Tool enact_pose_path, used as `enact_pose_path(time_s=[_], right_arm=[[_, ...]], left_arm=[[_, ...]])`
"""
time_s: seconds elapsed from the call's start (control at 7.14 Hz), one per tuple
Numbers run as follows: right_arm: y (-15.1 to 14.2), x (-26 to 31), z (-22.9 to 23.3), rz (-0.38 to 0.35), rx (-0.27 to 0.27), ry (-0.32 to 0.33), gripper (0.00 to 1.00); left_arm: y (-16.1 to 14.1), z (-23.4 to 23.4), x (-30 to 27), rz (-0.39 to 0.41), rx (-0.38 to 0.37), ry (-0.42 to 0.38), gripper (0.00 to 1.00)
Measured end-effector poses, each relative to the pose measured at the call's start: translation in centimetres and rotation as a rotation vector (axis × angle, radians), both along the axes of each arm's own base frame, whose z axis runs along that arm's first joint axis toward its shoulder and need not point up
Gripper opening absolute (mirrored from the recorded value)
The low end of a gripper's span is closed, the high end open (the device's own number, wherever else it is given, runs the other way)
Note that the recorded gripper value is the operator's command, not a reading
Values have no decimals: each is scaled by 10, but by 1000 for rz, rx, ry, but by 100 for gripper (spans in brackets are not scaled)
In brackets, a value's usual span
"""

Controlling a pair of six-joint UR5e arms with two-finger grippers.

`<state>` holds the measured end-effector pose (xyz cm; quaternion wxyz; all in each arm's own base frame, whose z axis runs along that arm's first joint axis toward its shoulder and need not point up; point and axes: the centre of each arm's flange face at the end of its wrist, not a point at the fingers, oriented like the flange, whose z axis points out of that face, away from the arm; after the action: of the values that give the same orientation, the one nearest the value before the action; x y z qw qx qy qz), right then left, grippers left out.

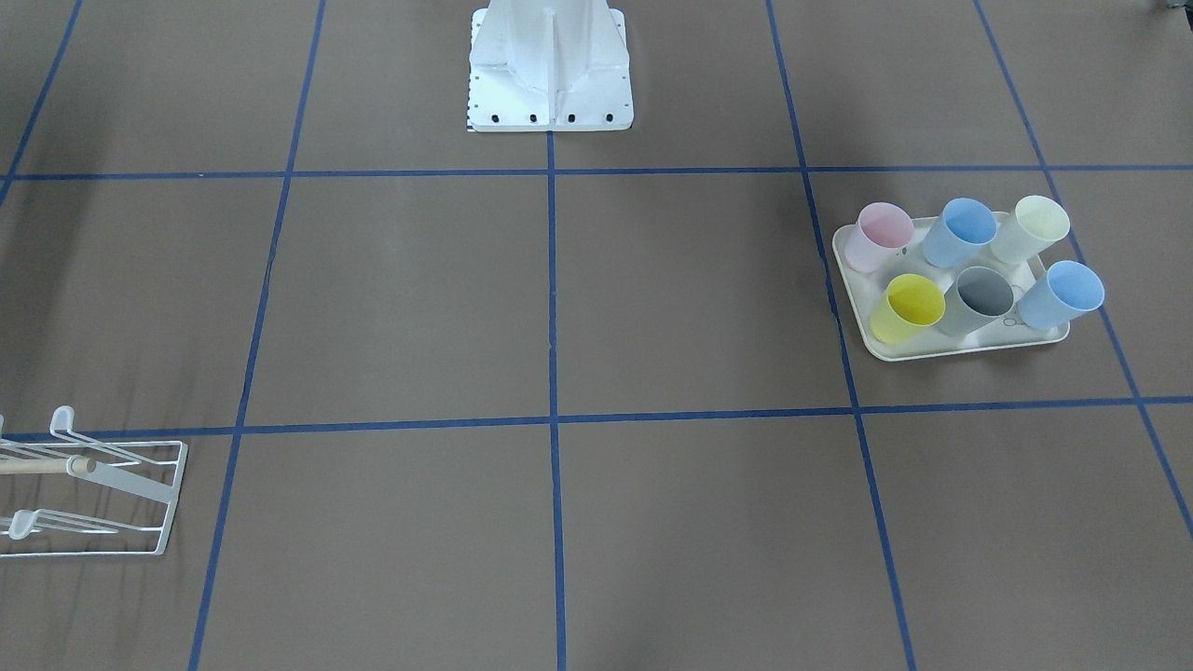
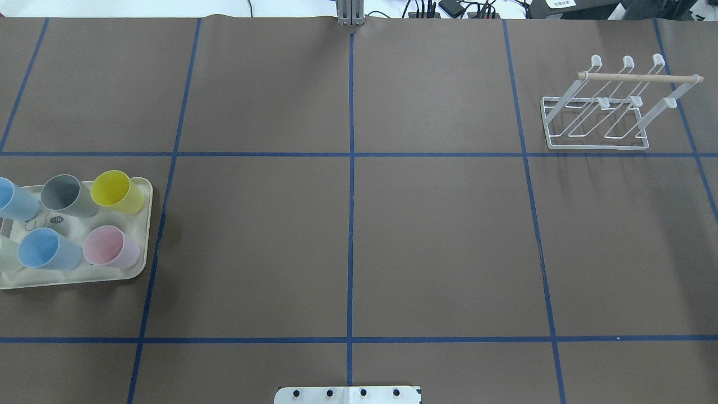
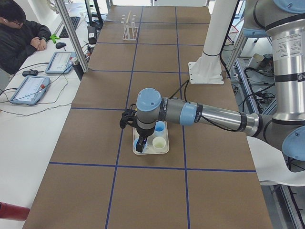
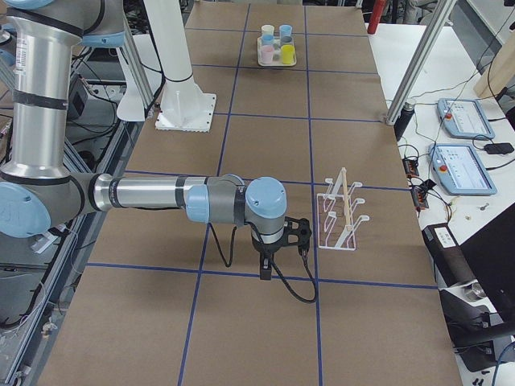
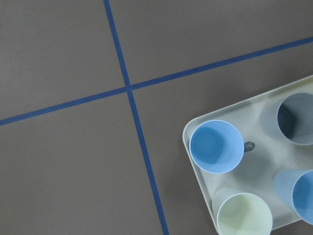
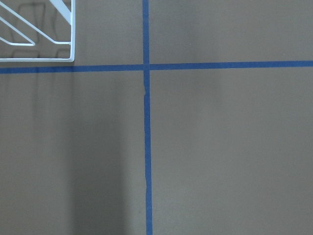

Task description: Transfer IKEA cup to right arm and place on rack

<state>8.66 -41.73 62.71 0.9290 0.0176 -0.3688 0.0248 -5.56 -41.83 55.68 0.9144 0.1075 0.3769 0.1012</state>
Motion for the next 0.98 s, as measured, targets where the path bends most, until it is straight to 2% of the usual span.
enact_pose_path(time_s=[0.98], right_arm=[[-1,0,-2,2,13,1,99]], left_arm=[[1,-42,0,-6,79,7,100]])
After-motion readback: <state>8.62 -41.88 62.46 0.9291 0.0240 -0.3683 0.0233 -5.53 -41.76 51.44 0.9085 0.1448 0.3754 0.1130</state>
